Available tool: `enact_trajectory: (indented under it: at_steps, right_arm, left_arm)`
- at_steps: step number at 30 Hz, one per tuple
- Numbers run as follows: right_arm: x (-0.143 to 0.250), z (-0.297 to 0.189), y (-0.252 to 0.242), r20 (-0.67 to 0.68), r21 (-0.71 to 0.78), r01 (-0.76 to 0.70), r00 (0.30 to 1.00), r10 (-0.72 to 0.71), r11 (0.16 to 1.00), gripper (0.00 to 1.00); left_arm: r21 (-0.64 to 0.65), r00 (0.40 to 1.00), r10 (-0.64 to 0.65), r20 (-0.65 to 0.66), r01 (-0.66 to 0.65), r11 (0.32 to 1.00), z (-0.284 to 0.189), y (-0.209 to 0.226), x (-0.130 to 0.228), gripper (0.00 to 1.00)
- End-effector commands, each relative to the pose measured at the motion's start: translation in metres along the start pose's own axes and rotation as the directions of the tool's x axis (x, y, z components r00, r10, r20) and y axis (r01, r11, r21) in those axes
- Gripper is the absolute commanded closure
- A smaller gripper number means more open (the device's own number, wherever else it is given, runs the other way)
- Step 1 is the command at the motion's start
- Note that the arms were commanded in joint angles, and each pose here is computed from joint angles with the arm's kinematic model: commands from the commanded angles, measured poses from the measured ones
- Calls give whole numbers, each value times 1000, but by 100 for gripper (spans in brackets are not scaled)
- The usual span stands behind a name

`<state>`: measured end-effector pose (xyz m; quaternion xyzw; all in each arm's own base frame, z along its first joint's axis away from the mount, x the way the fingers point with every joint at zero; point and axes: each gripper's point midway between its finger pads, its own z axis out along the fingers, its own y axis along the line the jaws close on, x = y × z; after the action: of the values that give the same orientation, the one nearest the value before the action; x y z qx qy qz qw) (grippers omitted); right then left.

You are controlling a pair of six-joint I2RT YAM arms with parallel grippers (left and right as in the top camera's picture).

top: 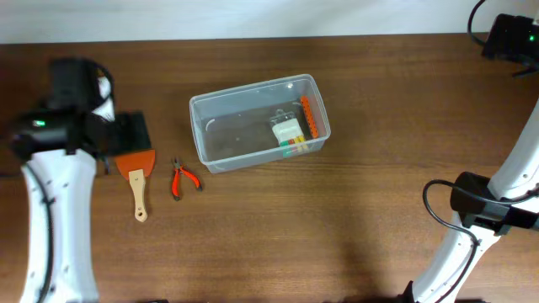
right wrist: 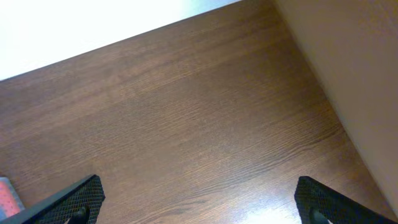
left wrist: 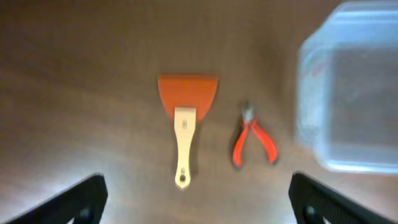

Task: Pack container
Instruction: 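Lower the left gripper and grasp the orange scraper by its handle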

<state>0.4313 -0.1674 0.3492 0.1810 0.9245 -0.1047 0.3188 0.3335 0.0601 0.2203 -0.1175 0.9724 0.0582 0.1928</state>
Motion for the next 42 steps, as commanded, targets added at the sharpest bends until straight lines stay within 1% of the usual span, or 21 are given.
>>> enact_trajectory:
  at_steps: [1,3,4,6,7,9,11,12,13,15,18,21,24,25,27,30,32,33,38,42]
  right_arm:
    - [-3,-10,-3,26,9,-5,1000,5,1000,1]
    - [-3,-10,-3,26,9,-5,1000,5,1000,1]
    - [-3,-10,-3,26,9,-5,1000,5,1000,1]
    - [-3,-10,-3,26,9,-5,1000,5,1000,1]
    - [-3,-10,-3,26,9,-5,1000,5,1000,1]
    - [-3,-10,-3,26,9,-5,1000,5,1000,1]
    - [-3,-10,-3,26,9,-5,1000,5,1000,1]
    - [-3,-10,-3,26,9,-5,1000,5,1000,1]
    - [-3,-10,-3,26,9,-5,1000,5,1000,1]
    - [-3,-10,-3,26,9,-5,1000,5,1000,1]
    - [-3,-10,-3,26,9,-5,1000,5,1000,1]
    - [-3,-10,-3,26,9,-5,1000,5,1000,1]
    - [-3,-10,-3,26,9,-5,1000,5,1000,1]
    - [-3,-10,-3,26,9,-5,1000,5,1000,1]
    - [-3,-10,-3,26,9,-5,1000,5,1000,1]
    - [-3,-10,-3,26,9,-5,1000,5,1000,1]
    - [-3,-10,-3,26,9,-5,1000,5,1000,1]
    - [-3,-10,-3,26,9,-5,1000,5,1000,1]
    - [-3,-10,-3,26,9,-5,1000,5,1000,1]
    - [-3,-10,-3,26,9,-5,1000,5,1000,1]
  left_arm:
    - [-33,989,-9,-146,4,999,65,12,41,1]
    - [-16,987,-32,-156,30,999,84,13,49,0]
    - [3,985,-49,-163,50,999,96,14,51,3]
    - [2,981,-76,-177,78,997,111,20,52,11]
    - [-5,978,-90,-190,90,996,123,24,52,18]
    - [-11,973,-98,-207,98,995,138,27,52,18]
    - [-13,961,-94,-258,94,995,162,25,60,19]
    - [-15,957,-93,-275,93,996,168,24,63,22]
    - [-16,947,-91,-307,90,996,177,24,69,25]
    - [-20,922,-85,-377,84,996,196,22,85,26]
    - [-16,898,-82,-432,83,996,211,19,99,26]
    - [-14,885,-85,-457,89,996,217,17,105,27]
    - [-17,884,-91,-458,94,995,217,17,105,41]
    - [-17,883,-91,-461,94,995,217,17,106,43]
    - [-21,879,-100,-466,101,995,216,17,107,54]
    - [-25,875,-104,-472,105,994,215,17,109,65]
    - [-26,871,-104,-481,104,994,214,17,111,78]
    - [-26,870,-104,-481,105,994,214,17,111,82]
    - [-31,872,-116,-476,115,993,212,18,107,92]
    - [-35,888,-118,-444,114,993,200,21,81,98]
